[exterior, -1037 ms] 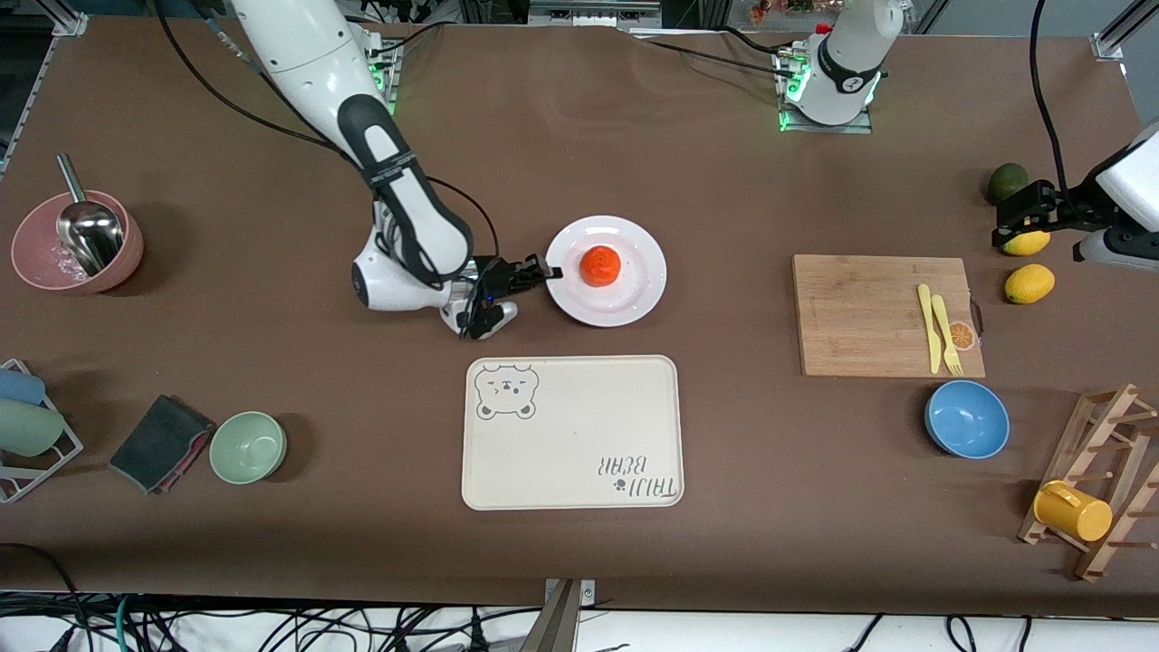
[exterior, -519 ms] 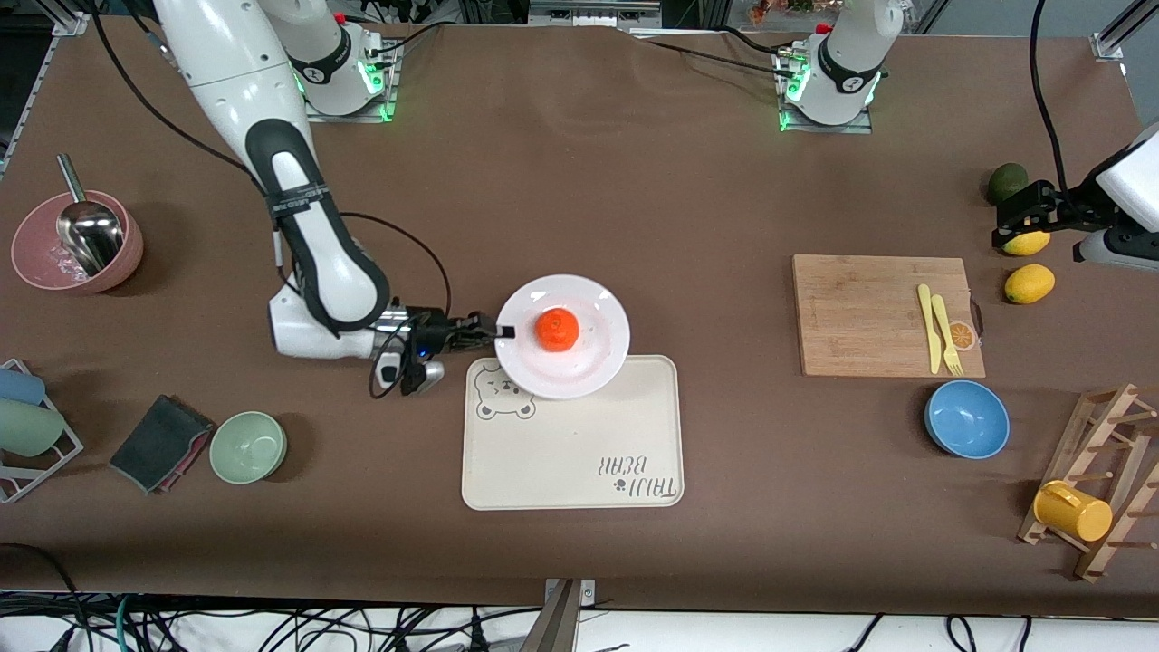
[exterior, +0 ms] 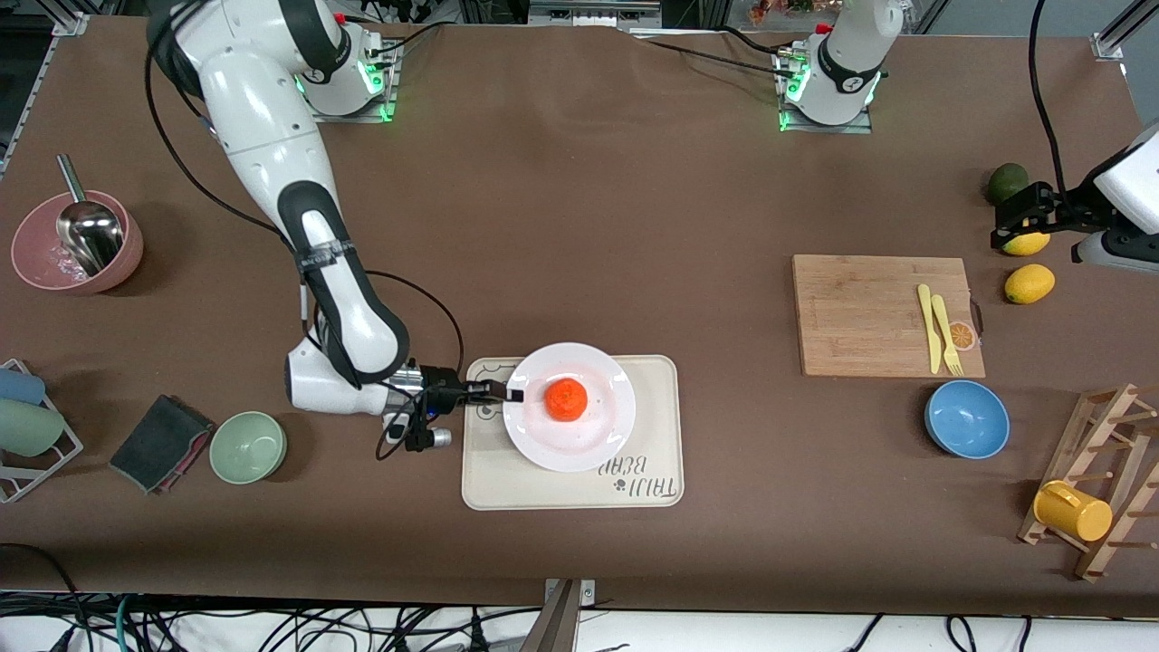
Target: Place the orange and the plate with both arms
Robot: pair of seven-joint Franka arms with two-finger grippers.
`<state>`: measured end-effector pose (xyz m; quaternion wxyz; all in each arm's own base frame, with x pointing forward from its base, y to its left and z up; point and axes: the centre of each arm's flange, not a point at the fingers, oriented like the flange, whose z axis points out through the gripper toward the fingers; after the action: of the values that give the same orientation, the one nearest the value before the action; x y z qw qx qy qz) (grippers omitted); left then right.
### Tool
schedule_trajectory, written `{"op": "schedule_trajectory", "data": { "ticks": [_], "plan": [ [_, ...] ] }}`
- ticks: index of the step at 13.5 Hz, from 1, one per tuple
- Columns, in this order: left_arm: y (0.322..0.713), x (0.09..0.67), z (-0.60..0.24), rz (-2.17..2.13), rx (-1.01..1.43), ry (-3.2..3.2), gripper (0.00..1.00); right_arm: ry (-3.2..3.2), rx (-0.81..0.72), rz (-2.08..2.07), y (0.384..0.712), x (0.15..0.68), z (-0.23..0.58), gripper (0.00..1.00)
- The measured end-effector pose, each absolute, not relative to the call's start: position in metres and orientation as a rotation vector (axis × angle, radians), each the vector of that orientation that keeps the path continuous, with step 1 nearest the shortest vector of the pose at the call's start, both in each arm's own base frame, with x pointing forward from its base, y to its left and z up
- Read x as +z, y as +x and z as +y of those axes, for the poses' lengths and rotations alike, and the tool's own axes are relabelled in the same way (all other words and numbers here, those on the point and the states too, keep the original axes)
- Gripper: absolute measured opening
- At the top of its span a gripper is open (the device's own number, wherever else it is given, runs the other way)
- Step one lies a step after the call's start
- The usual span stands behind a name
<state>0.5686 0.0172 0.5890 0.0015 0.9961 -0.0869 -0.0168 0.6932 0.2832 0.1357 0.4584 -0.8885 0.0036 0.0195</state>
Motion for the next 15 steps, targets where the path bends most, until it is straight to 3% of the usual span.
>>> {"op": "schedule_trajectory", "data": {
  "ticks": [4, 9, 13, 15],
  "plan": [
    [0.569, 0.587, 0.017, -0.273, -0.057, 3.126, 1.0, -2.192, 0.025, 0.008, 0.697, 0.137, 0.301, 0.04],
    [0.57, 0.587, 0.017, -0.273, -0.058, 3.125, 1.0, -2.347, -0.017, -0.222, 0.703, 0.155, 0.304, 0.52],
    [0.57, 0.586, 0.017, -0.273, -0.059, 3.125, 1.0, -2.514, -0.127, -0.542, 0.712, 0.228, 0.311, 0.99],
    [0.57, 0.586, 0.017, -0.273, -0.059, 3.125, 1.0, -2.597, -0.155, -0.669, 0.709, 0.267, 0.301, 1.0]
  ]
}}
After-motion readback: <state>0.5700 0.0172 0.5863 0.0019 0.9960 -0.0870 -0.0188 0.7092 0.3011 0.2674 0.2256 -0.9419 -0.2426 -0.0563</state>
